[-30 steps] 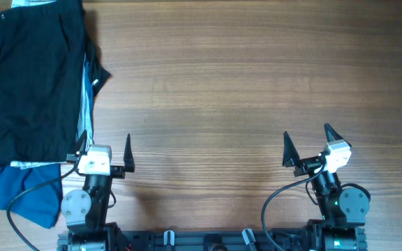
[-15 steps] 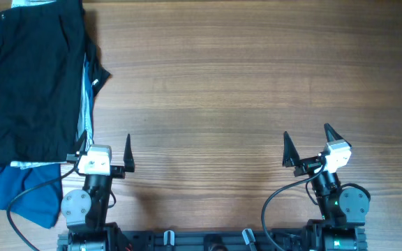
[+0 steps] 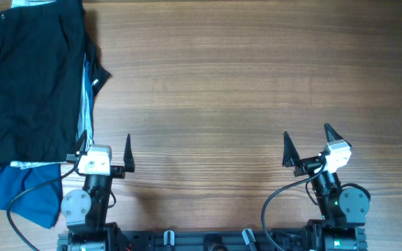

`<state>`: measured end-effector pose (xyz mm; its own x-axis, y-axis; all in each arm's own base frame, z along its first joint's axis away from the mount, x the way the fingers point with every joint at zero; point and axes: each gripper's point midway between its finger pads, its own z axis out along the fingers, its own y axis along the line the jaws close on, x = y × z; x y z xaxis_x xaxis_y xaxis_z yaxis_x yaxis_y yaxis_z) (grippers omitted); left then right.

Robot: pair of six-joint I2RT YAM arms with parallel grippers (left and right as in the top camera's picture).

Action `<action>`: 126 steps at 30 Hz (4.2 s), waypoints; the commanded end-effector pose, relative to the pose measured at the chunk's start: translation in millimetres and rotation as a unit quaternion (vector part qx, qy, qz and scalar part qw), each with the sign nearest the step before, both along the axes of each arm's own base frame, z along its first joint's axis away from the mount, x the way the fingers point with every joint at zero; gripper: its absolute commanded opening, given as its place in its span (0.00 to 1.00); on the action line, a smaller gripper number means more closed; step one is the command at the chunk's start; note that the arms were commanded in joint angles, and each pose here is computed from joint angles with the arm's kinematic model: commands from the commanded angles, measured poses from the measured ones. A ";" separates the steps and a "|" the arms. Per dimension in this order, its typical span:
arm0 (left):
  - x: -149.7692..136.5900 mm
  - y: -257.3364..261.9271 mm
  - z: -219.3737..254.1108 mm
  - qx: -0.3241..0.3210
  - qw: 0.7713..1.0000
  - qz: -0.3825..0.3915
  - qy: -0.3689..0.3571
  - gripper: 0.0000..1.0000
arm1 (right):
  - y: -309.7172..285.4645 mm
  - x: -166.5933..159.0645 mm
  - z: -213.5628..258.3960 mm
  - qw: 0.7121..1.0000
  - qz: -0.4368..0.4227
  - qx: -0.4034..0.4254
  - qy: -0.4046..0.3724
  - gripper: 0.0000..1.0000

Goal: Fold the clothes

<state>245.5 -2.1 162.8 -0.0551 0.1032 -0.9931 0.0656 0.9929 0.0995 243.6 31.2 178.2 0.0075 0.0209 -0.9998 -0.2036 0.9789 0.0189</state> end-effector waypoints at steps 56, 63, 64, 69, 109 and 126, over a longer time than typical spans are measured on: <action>188.2 29.6 82.1 -0.134 0.971 0.022 0.199 1.00 | 141.4 170.2 26.1 0.919 0.218 -0.108 0.311 1.00; 288.1 94.1 33.9 -0.098 0.960 0.112 0.239 0.99 | 154.6 167.8 25.2 0.912 0.256 -0.093 0.307 1.00; 298.7 97.0 26.0 -0.091 0.959 0.112 0.244 0.99 | 154.5 167.6 24.8 0.912 0.256 -0.093 0.307 0.99; 337.1 112.8 -33.5 -0.078 0.948 0.127 0.280 0.98 | 154.4 167.7 24.8 0.912 0.255 -0.093 0.307 0.93; 322.5 137.9 -95.5 -0.037 0.916 0.190 0.352 0.33 | 153.8 169.5 25.3 0.914 0.250 -0.086 0.309 0.80; 313.9 141.0 -89.9 -0.058 0.911 0.195 0.359 0.04 | 153.9 169.8 25.4 0.914 0.250 -0.086 0.308 0.80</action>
